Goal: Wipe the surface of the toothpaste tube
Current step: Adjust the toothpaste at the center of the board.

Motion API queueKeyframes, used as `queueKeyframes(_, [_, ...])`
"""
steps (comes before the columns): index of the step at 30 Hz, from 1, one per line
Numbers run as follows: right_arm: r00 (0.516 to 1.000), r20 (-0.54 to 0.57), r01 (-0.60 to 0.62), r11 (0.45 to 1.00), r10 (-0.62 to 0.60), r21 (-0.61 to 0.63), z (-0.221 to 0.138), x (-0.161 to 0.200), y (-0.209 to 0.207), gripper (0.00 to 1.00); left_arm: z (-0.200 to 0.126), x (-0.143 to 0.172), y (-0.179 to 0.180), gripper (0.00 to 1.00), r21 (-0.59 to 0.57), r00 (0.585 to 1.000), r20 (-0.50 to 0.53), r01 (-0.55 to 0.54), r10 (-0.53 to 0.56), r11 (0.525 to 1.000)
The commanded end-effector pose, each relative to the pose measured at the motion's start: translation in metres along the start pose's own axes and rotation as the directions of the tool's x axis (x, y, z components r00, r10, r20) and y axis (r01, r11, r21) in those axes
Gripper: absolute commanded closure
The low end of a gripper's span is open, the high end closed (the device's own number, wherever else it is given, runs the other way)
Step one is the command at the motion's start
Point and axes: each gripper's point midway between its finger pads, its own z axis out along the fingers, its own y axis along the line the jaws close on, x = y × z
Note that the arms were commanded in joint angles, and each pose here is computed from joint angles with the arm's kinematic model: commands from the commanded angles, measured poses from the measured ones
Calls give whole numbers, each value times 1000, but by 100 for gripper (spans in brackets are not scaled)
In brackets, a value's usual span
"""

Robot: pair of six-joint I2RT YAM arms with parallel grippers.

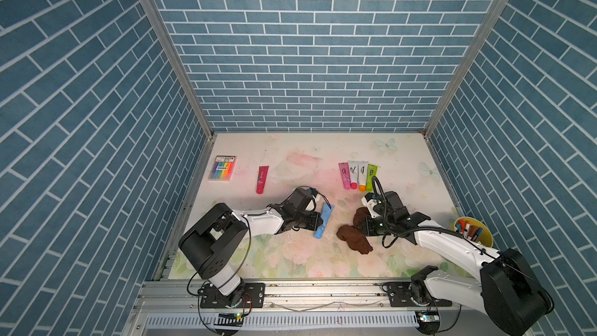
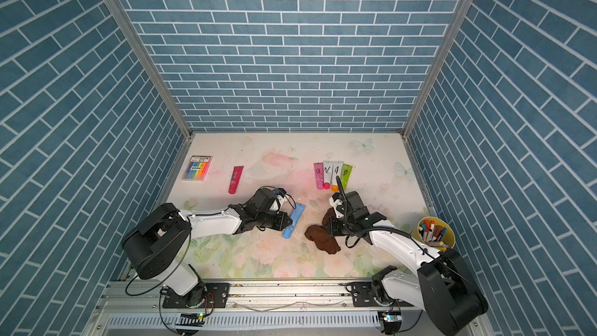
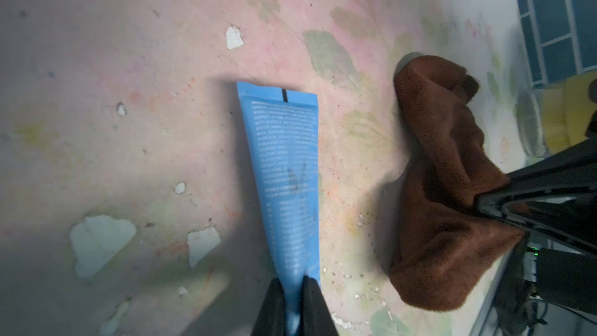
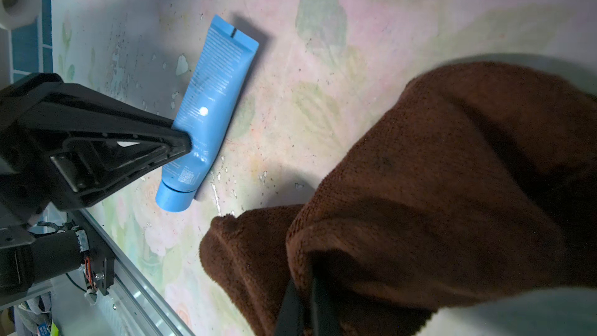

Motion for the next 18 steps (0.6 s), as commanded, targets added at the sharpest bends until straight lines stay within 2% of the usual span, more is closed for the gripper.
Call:
queueKeyframes(1, [1000, 7, 29, 999, -29, -17, -1, 2, 2, 100, -20, 7, 48, 95, -302, 1000, -15, 12, -17, 953])
queueKeyframes(3, [1000, 6, 28, 999, -28, -16, -1, 2, 2, 100, -37, -4, 55, 95, -405, 1000, 9, 3, 0, 914])
queueKeyframes(6, [1000, 4, 27, 1000, -27, -16, 0, 2, 1, 100, -63, -19, 64, 96, -573, 998, 32, -19, 45, 820])
queueKeyframes(9, [1000, -1, 26, 1000, -26, -15, 1, 2, 1, 100, -74, -26, 73, 96, -672, 997, 28, -33, 69, 740])
queueKeyframes(13, [1000, -3, 25, 1000, -25, -14, 1, 2, 1, 100, -75, -31, 84, 96, -771, 995, -5, -70, 103, 633])
queueKeyframes(18, [1000, -11, 22, 1000, -22, -12, 3, 3, 0, 100, -59, -36, 80, 96, -846, 983, -88, -159, 161, 509])
